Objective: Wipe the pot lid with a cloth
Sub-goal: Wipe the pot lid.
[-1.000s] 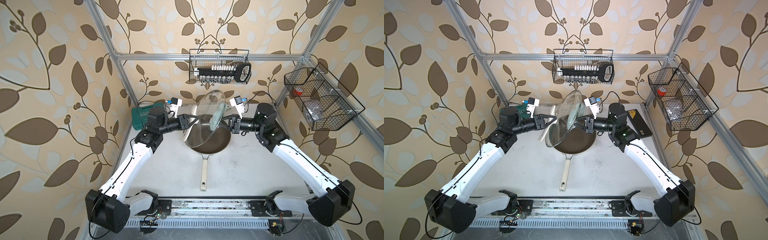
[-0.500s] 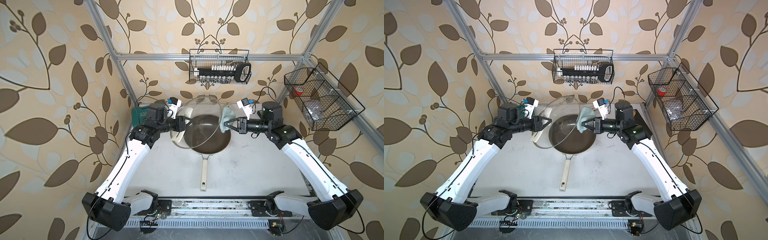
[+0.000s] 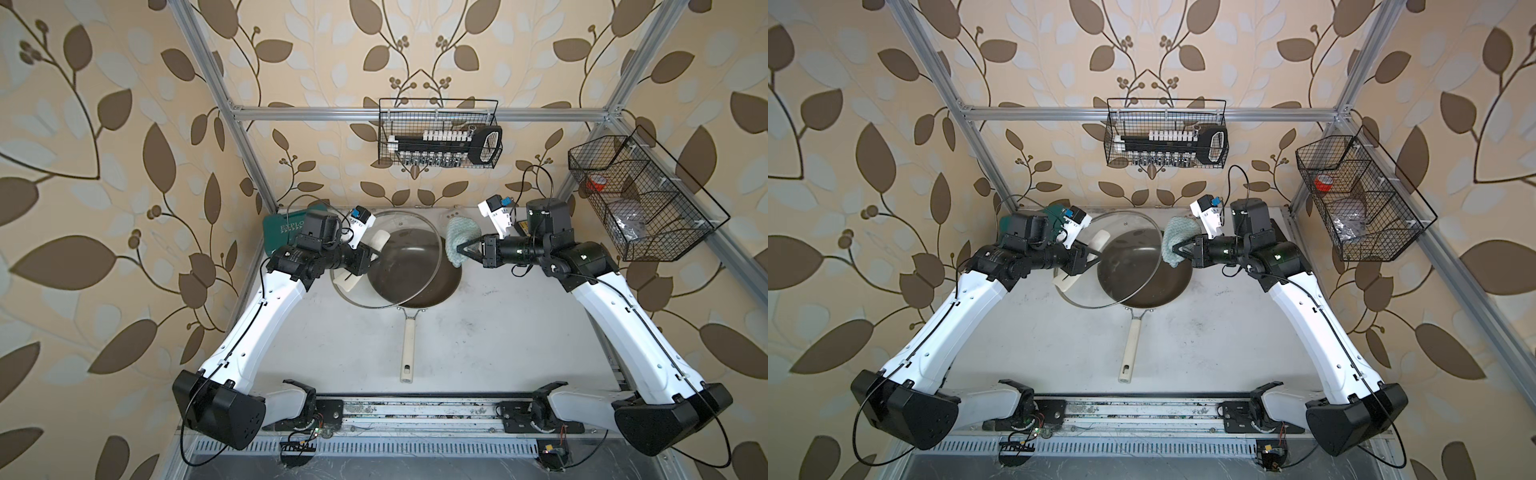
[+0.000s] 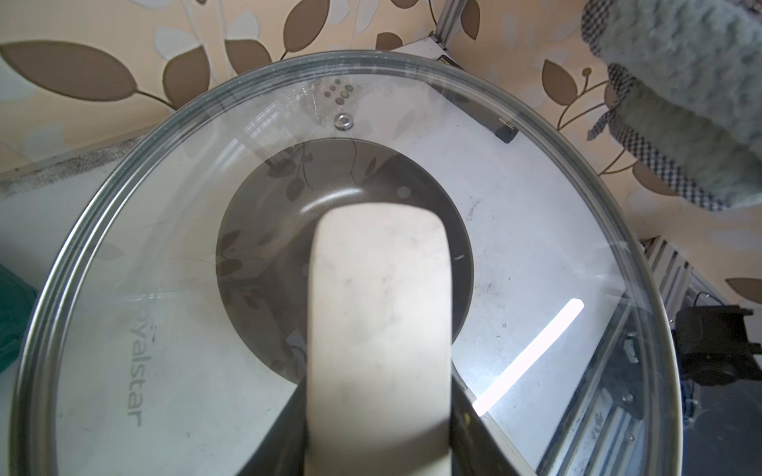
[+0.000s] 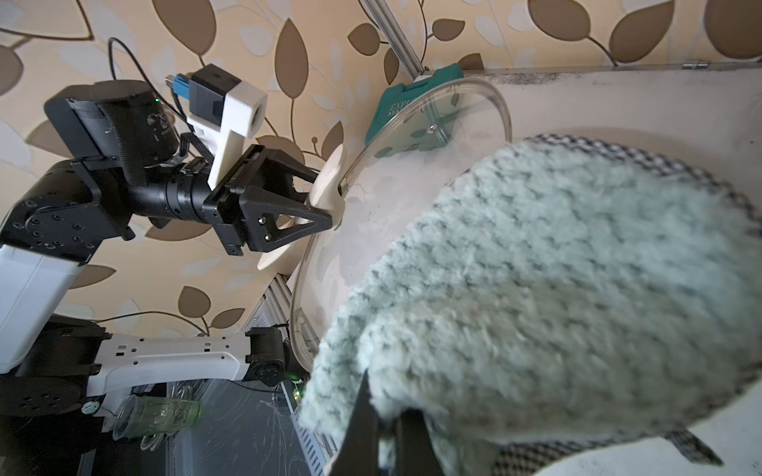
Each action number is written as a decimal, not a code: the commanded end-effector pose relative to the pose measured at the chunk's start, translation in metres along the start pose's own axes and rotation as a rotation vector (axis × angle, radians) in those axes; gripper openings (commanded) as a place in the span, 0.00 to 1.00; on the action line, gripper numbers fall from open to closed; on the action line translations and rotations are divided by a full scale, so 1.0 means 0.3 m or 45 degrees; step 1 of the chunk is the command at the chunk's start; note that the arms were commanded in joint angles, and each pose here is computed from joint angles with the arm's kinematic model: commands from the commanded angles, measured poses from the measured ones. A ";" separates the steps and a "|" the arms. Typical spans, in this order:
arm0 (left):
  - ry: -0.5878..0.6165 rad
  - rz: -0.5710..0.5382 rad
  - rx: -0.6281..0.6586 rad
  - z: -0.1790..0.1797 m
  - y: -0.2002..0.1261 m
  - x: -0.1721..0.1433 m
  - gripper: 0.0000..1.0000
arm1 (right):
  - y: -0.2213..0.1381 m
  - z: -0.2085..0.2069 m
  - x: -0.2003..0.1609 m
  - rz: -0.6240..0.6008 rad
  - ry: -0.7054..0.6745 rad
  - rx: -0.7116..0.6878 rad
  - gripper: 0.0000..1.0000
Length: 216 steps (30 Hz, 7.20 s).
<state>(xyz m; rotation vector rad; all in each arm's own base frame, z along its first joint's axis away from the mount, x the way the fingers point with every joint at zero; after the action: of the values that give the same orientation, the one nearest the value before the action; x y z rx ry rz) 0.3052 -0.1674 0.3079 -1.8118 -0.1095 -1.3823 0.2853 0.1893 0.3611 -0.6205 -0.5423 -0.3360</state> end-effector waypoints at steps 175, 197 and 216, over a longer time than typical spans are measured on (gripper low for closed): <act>0.656 -0.561 0.145 -0.170 -0.017 0.249 0.00 | 0.459 -0.075 -0.001 0.344 -0.022 -0.267 0.00; 0.657 -0.576 0.099 -0.184 -0.016 0.269 0.00 | 0.292 -0.095 -0.105 0.341 -0.028 -0.323 0.00; 0.405 -0.541 0.274 -0.103 -0.043 0.278 0.00 | 0.564 -0.115 0.103 0.363 0.028 -0.301 0.00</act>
<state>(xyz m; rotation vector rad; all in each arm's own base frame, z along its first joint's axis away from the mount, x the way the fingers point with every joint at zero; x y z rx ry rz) 0.2982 -0.2145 0.2595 -1.5503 -0.0189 -1.6202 0.4027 0.2948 0.2772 -0.9016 -0.4156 -0.1464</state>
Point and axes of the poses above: each gripper's point midway between its finger pads, its own y axis out along the fingers, its own z axis along the line the jaws close on, x = y × z, the point moved 2 cm from there along -y, back along the fingers, and after that the axes turned 11 degrees about y, right-handed, at the moved point
